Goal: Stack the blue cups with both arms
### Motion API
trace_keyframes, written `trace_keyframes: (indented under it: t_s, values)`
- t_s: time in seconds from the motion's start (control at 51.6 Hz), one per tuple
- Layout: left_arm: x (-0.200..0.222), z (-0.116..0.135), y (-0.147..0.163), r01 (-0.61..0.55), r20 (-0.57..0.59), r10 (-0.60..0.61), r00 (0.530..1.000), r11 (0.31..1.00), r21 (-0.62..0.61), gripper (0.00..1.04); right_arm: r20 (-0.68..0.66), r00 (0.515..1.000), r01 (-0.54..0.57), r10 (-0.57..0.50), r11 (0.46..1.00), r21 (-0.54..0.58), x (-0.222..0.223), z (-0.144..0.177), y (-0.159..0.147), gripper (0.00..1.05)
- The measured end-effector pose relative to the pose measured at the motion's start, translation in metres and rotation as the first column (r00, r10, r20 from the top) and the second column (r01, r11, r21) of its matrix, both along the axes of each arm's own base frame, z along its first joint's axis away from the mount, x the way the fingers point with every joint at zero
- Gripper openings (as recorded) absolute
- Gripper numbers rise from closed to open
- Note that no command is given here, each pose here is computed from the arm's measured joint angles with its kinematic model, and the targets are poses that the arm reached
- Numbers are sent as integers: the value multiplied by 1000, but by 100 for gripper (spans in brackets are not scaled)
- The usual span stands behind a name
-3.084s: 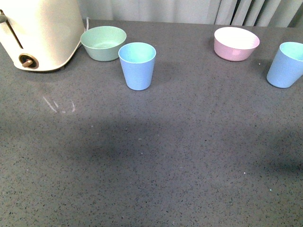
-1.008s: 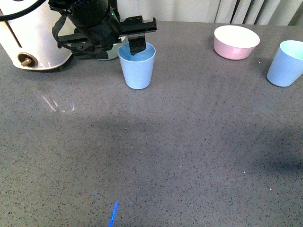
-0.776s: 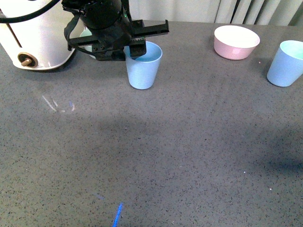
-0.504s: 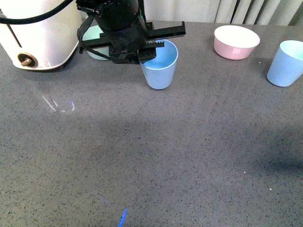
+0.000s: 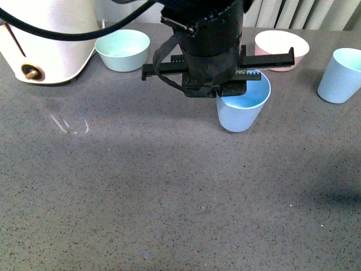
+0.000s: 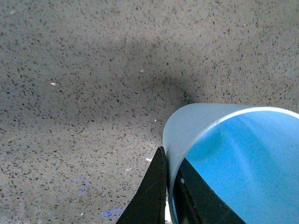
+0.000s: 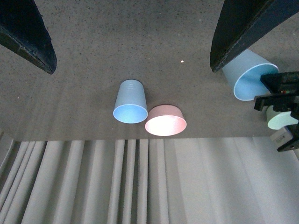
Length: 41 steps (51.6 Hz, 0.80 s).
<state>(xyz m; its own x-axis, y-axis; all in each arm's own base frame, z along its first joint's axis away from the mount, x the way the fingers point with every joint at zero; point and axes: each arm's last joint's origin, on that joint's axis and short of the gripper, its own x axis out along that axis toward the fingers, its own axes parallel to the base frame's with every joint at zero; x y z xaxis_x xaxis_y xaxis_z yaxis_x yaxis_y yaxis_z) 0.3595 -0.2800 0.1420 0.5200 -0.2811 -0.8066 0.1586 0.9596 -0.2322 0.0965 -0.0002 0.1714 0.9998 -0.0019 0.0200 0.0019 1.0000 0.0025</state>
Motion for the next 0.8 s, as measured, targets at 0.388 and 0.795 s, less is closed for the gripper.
trace_keyframes:
  t_s: [0.388, 0.795]
  values:
    - [-1, -15, -16, 22, -29, -22, 999, 1000, 21, 18, 0, 1000, 0, 0, 1000, 0, 0, 0, 0, 96]
    - [-2, -4, -20, 34, 5, -34, 999, 999, -18, 83, 0, 1000, 0, 0, 1000, 0, 0, 0, 0, 96]
